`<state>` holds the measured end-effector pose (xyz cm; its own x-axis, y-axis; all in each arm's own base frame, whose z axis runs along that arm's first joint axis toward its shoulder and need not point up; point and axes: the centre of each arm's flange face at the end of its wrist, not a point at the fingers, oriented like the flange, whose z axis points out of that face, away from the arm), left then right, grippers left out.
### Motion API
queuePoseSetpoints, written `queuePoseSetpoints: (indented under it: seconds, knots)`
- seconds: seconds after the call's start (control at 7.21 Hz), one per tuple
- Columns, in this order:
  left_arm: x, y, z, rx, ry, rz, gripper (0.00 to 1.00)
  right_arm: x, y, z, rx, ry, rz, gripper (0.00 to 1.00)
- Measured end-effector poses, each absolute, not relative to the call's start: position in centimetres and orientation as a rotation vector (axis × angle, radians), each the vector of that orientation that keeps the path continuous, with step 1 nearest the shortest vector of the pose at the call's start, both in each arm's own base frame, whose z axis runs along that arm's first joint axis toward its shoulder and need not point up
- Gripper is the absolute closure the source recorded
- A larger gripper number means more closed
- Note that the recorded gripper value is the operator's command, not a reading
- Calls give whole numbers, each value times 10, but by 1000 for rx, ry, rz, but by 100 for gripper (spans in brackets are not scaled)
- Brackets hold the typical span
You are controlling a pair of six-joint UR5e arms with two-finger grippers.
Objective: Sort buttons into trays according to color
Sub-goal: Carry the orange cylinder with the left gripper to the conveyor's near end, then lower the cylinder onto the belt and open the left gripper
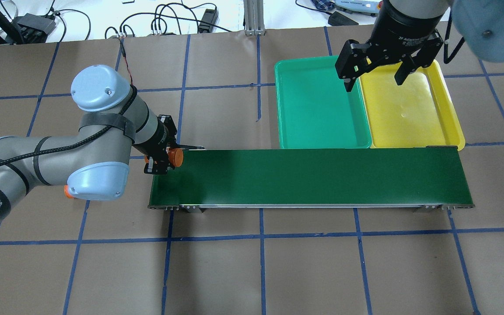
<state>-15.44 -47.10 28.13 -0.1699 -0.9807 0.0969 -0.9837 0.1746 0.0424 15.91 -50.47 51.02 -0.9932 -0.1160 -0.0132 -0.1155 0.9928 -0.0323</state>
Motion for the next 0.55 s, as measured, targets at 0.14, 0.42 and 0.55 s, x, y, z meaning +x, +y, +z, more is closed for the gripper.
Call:
queuePoseSetpoints:
  seconds: [0.14,0.42,0.55]
  knots:
    - [-155,-467,276,1955,-2333,31,100,159,-505,510,-182,3121,-47,0]
    - [-155,-466,267,1962,-2342,4,40,158,-505,509,-188,3121,-41,0]
    - [-155,-465,264,1967,-2344,-4,0,158,-504,508,-188,3121,-25,0]
